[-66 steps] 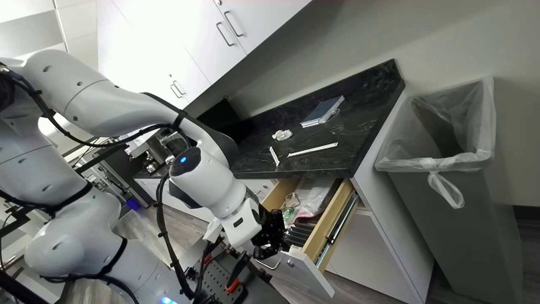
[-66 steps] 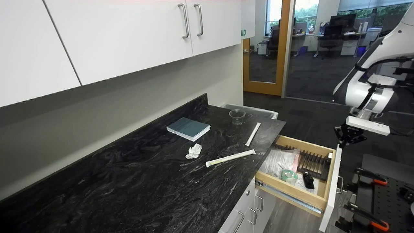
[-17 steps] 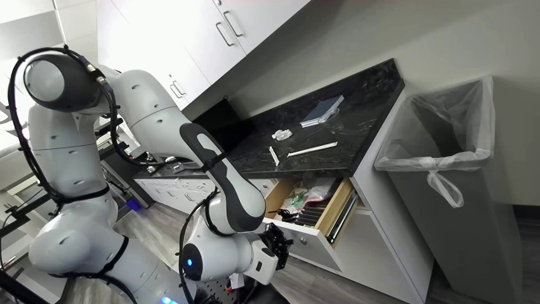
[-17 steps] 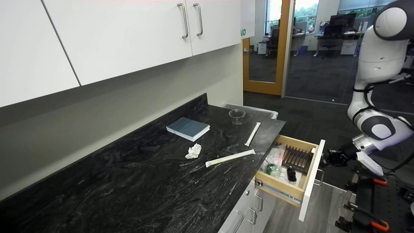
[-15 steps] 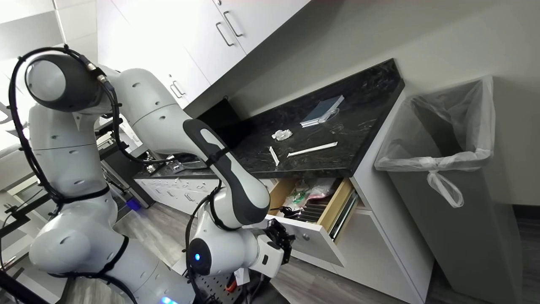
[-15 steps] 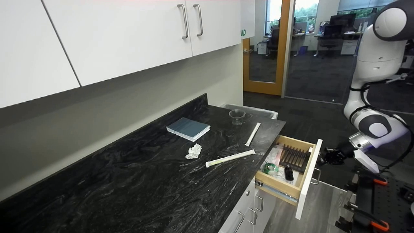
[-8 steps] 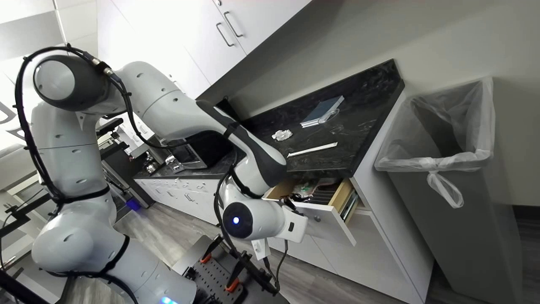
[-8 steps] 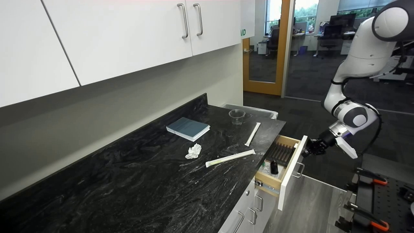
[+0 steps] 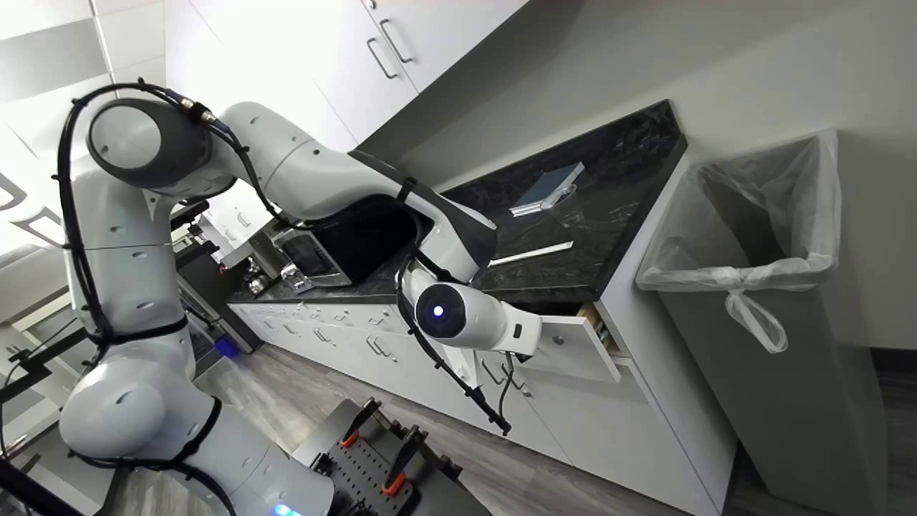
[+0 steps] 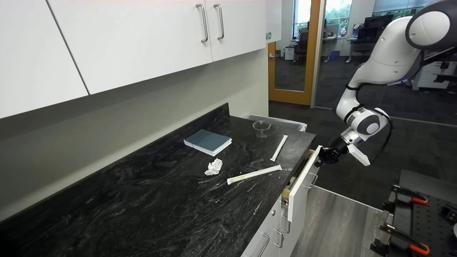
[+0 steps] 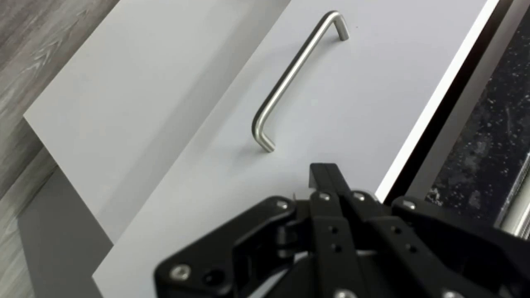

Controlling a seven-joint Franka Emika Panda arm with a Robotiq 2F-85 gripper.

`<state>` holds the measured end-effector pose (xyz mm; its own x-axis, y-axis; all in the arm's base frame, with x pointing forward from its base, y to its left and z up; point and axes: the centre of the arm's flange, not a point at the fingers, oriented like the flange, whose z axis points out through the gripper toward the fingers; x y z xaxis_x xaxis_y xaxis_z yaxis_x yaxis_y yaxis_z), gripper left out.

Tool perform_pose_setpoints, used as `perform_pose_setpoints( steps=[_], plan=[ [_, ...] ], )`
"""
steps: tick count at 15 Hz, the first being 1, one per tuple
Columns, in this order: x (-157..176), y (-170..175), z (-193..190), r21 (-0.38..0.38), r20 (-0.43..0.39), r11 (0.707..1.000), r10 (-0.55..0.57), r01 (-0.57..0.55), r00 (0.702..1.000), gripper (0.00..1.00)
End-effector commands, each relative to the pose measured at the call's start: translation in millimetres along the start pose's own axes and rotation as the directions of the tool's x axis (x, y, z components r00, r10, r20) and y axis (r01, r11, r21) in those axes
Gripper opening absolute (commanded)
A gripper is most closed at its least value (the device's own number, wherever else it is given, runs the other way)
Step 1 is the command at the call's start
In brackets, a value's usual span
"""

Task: Place the tape and black object inside the open drawer then close the drawer

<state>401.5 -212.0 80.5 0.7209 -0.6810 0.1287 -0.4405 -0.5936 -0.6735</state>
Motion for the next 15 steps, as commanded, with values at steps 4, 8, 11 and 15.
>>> perform_pose_setpoints(
  steps=[4, 8, 11, 15],
  plan=[
    [3, -15, -1, -0.056, 0.051, 0.996, -0.065, 0.068, 0.997, 0.00],
    [-19, -25, -41, -0.152, 0.168, 0.973, -0.146, 0.172, 0.975, 0.00],
    [-33, -28, -72, -0.256, 0.233, 0.930, -0.207, 0.265, 0.950, 0.00],
    [-52, -42, -104, -0.331, 0.310, 0.870, -0.266, 0.366, 0.913, 0.00]
  ],
)
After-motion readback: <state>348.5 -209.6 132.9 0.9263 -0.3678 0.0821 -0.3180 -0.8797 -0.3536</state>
